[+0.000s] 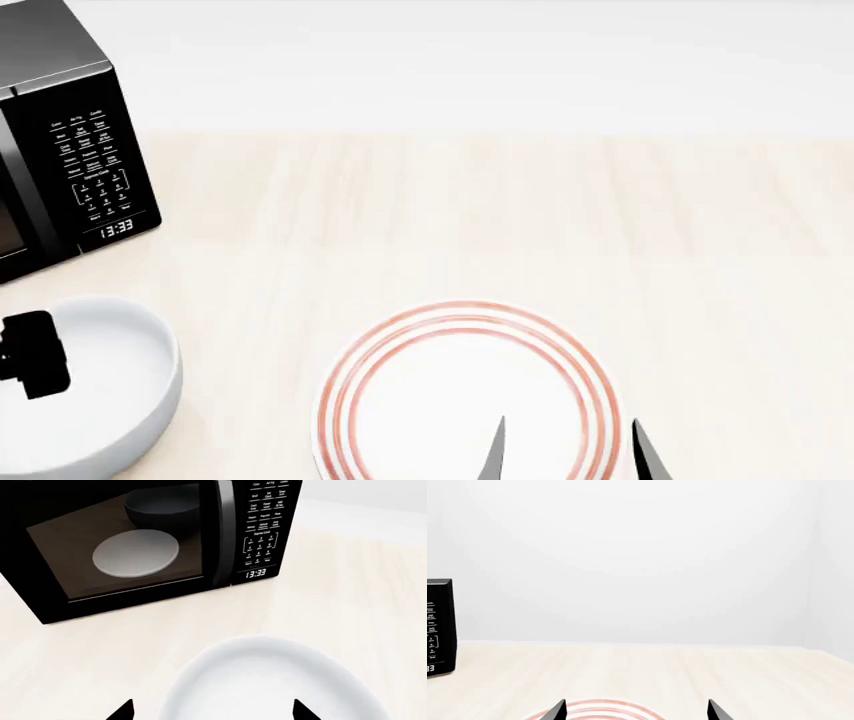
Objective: Pick up the white bowl and put it on the plate.
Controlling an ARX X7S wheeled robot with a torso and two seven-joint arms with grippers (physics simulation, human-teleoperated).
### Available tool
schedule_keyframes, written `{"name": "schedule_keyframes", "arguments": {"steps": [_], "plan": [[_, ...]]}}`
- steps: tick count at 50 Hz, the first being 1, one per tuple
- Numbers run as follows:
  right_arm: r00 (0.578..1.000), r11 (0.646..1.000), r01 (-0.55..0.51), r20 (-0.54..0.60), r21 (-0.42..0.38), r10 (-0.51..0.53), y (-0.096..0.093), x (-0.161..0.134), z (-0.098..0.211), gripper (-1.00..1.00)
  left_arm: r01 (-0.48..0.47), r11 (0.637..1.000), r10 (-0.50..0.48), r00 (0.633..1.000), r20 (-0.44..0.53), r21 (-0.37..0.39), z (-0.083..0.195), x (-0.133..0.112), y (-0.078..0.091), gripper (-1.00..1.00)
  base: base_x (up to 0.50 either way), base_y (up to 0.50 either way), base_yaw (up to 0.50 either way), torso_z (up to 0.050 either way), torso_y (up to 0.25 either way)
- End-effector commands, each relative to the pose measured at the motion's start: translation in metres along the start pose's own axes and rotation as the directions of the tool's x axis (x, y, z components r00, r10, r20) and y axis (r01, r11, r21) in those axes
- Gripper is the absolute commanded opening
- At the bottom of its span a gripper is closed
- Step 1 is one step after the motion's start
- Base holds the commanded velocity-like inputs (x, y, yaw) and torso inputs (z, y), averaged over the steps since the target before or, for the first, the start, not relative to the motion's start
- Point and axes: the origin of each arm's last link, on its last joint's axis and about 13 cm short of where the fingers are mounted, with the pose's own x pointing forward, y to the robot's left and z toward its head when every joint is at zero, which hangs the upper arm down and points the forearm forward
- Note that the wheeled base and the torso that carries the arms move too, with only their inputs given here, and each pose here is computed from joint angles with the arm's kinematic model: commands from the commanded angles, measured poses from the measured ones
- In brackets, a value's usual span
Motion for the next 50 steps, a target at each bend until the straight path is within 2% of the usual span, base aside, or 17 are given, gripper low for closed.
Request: {"name": "schedule_keyframes", "arguments": {"steps": [1,50], "plan": [[1.000,1.000,-0.003,0.009,-0.006,0.003,-0.001,0.002,0.000,1.00,0.012,1.000,-0.013,1.000,-0.019,-0.021,-0.007,0.004,0.000,1.00,0.00,0.00,0.00,0.000,0.000],[1.000,1.000,-0.007,0.008,-0.005,0.007,-0.001,0.004,-0.002,1.00,-0.032,0.999,0.032,0.999,-0.044,-0.006,-0.020,0.018,0.005,1.00,0.00,0.00,0.00,0.000,0.000]]}}
